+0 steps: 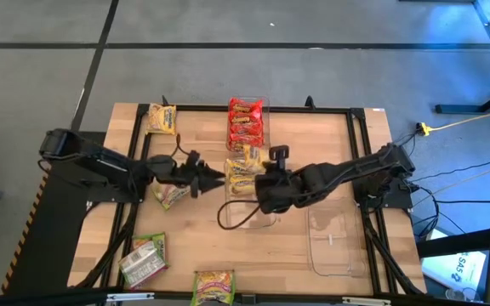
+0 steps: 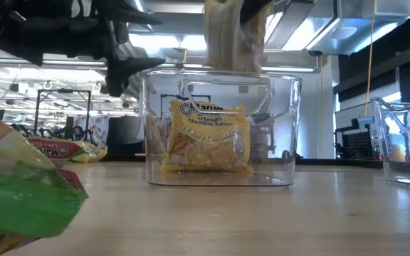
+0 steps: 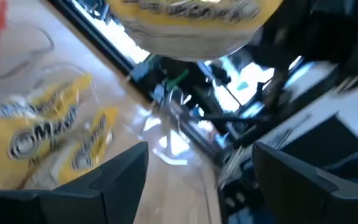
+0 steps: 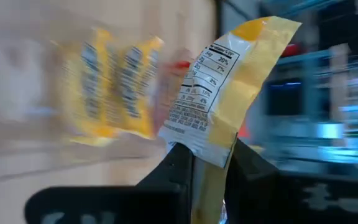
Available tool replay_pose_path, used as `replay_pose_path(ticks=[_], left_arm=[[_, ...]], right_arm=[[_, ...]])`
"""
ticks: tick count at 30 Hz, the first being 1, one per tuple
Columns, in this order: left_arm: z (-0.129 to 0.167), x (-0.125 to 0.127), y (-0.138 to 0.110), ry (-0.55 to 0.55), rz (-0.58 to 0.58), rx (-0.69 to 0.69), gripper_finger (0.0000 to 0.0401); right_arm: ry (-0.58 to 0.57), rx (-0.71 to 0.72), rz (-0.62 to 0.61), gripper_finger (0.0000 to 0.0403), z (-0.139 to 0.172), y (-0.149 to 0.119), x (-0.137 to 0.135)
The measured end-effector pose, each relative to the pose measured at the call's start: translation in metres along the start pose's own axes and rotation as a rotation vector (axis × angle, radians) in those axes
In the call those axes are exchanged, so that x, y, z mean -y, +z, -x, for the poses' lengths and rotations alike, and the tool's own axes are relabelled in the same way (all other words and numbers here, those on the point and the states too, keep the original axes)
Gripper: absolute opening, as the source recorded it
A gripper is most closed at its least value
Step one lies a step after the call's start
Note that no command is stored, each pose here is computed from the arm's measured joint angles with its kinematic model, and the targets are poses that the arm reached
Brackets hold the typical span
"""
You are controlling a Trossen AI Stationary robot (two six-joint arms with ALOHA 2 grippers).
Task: Sort Maruchan noodles
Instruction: Put the yellow noodle pack into the middle transparent bin
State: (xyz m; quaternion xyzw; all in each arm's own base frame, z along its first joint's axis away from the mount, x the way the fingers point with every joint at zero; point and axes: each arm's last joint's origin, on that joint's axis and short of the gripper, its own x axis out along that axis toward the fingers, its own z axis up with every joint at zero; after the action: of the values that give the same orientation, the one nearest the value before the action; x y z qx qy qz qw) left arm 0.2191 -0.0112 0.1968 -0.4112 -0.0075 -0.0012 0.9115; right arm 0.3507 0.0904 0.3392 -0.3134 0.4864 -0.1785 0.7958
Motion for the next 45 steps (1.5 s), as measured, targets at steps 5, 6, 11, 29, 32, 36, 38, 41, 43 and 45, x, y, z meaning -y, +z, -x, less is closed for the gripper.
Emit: replay_pose_path(ticks=[5, 6, 11, 29, 32, 36, 38, 41, 43, 45], left_arm=[[0.001, -0.010, 0.017, 0.026, 0.084, 0.056, 0.0276], [0.001, -0.013, 0.019, 0.036, 0.098, 0.067, 0.0275], [0.002, -0.020, 0.028, 0.061, 0.166, 0.116, 0.0275], [0.003, -0.018, 0.038, 0.006, 0.260, 0.200, 0.0275], [0.004, -0.021, 0.041, 0.022, 0.244, 0.219, 0.0275], [0.005, -0.024, 0.045, 0.042, 0.240, 0.248, 0.0275], [0.005, -0.025, 0.046, 0.048, 0.240, 0.254, 0.0275], [0.005, -0.026, 0.046, 0.057, 0.239, 0.261, 0.0275], [0.005, -0.026, 0.046, 0.064, 0.237, 0.256, 0.0275], [0.005, -0.027, 0.045, 0.063, 0.235, 0.243, 0.0275]], right_arm=[[-0.164, -0.011, 0.168, 0.0028, -0.027, -0.005, -0.021], [-0.175, -0.003, 0.193, 0.0028, -0.032, -0.005, -0.026], [-0.252, 0.059, 0.279, 0.0028, -0.046, 0.000, -0.040], [-0.331, 0.142, 0.544, 0.0028, -0.067, 0.011, -0.041], [-0.330, 0.140, 0.548, 0.0028, -0.067, 0.010, -0.041], [-0.307, 0.164, 0.551, 0.0028, -0.067, 0.011, -0.042], [-0.321, 0.169, 0.559, 0.0028, -0.070, 0.014, -0.043], [-0.343, 0.188, 0.595, 0.0028, -0.073, 0.019, -0.043], [-0.355, 0.205, 0.621, 0.0028, -0.075, 0.022, -0.044], [-0.380, 0.204, 0.642, 0.0028, -0.080, 0.025, -0.045]])
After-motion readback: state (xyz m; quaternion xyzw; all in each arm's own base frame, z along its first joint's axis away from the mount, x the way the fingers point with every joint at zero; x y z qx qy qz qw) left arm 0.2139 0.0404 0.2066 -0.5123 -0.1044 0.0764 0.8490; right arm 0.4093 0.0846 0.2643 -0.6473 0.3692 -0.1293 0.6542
